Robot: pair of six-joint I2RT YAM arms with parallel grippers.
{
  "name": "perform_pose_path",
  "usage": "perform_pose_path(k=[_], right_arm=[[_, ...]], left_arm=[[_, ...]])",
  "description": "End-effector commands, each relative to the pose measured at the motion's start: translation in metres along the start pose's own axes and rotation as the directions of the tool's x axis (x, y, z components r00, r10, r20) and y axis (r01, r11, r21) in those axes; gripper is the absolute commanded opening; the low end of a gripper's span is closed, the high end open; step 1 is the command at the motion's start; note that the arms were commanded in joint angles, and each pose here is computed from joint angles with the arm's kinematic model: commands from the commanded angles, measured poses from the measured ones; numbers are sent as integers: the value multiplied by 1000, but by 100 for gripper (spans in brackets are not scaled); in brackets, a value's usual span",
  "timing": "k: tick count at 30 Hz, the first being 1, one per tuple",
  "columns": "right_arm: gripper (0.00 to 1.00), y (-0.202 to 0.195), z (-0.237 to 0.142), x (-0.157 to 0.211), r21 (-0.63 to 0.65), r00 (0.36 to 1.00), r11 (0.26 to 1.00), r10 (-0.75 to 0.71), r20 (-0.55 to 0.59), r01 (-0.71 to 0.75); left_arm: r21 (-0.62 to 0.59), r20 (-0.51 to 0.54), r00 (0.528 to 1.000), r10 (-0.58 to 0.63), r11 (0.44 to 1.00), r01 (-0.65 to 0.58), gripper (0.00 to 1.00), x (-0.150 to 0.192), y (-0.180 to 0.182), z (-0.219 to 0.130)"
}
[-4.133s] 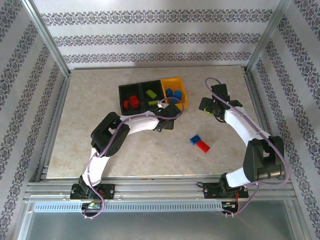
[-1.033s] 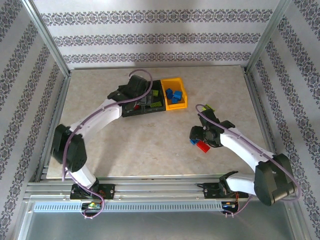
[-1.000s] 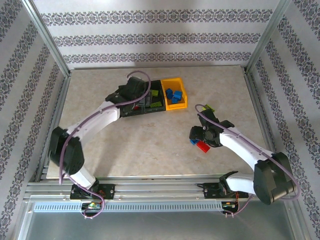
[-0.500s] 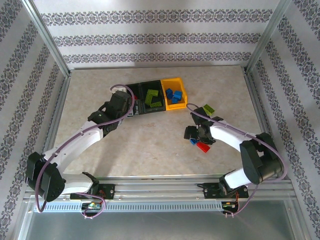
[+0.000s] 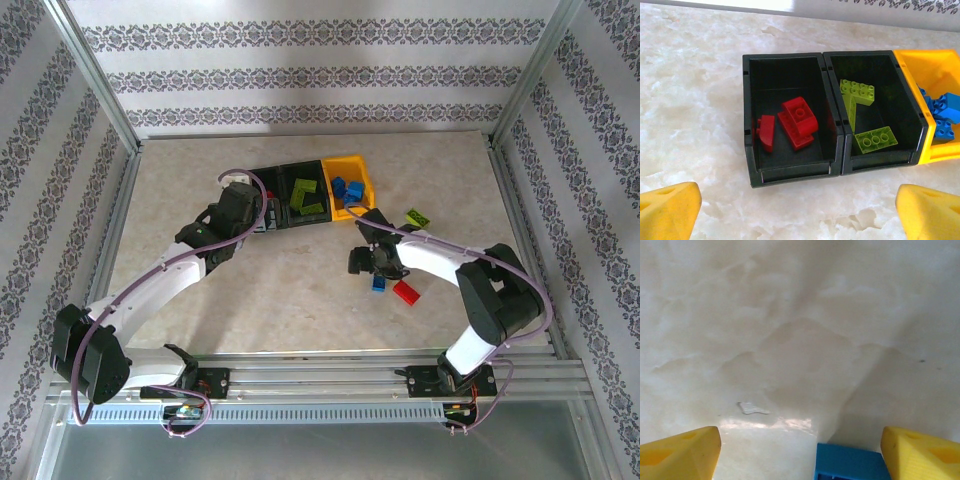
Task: Sort the legos into containers by color
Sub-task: Pick up the lego from the center of the table.
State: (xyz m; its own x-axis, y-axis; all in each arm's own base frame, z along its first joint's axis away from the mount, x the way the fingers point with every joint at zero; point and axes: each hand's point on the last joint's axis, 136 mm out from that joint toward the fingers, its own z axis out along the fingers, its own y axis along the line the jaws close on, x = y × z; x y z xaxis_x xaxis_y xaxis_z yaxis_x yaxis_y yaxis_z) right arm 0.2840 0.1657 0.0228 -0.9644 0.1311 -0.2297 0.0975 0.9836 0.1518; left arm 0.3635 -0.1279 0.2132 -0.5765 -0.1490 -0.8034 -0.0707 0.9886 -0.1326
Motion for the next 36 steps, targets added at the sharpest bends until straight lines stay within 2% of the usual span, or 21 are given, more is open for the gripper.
perform_pose_path(k=[1, 8, 14, 17, 21, 24, 29, 36], right_arm=[[82, 6, 2, 2, 10, 1000, 1000, -10, -14, 10], [81, -8, -1, 19, 106, 999, 994, -20, -45, 25], [77, -7, -3, 36, 89, 997, 995, -33, -64, 39], [72, -7, 1, 40, 77, 997, 996, -29, -70, 35], [53, -6, 7, 42, 77, 997, 997, -27, -79, 33], [44, -2, 7, 39, 77, 997, 996, -32, -76, 38], [35, 5, 4, 32, 70, 997, 996, -46, -62, 50], [28, 18, -13, 10, 53, 998, 997, -58, 6, 58]], left_arm=[[4, 24, 999, -37, 999, 37, 100, -5, 3, 0], [2, 30, 999, -40, 999, 40, 100, -6, 5, -1], [5, 27, 998, -48, 999, 48, 100, -4, 6, 0], [10, 30, 998, -55, 998, 55, 100, -5, 6, 1], [13, 27, 998, -56, 998, 55, 100, -4, 5, 1], [9, 28, 998, -55, 998, 54, 99, -5, 6, 0], [-4, 27, 998, -53, 999, 53, 100, -5, 11, 0], [-12, 27, 998, -55, 998, 55, 100, -6, 15, 1]])
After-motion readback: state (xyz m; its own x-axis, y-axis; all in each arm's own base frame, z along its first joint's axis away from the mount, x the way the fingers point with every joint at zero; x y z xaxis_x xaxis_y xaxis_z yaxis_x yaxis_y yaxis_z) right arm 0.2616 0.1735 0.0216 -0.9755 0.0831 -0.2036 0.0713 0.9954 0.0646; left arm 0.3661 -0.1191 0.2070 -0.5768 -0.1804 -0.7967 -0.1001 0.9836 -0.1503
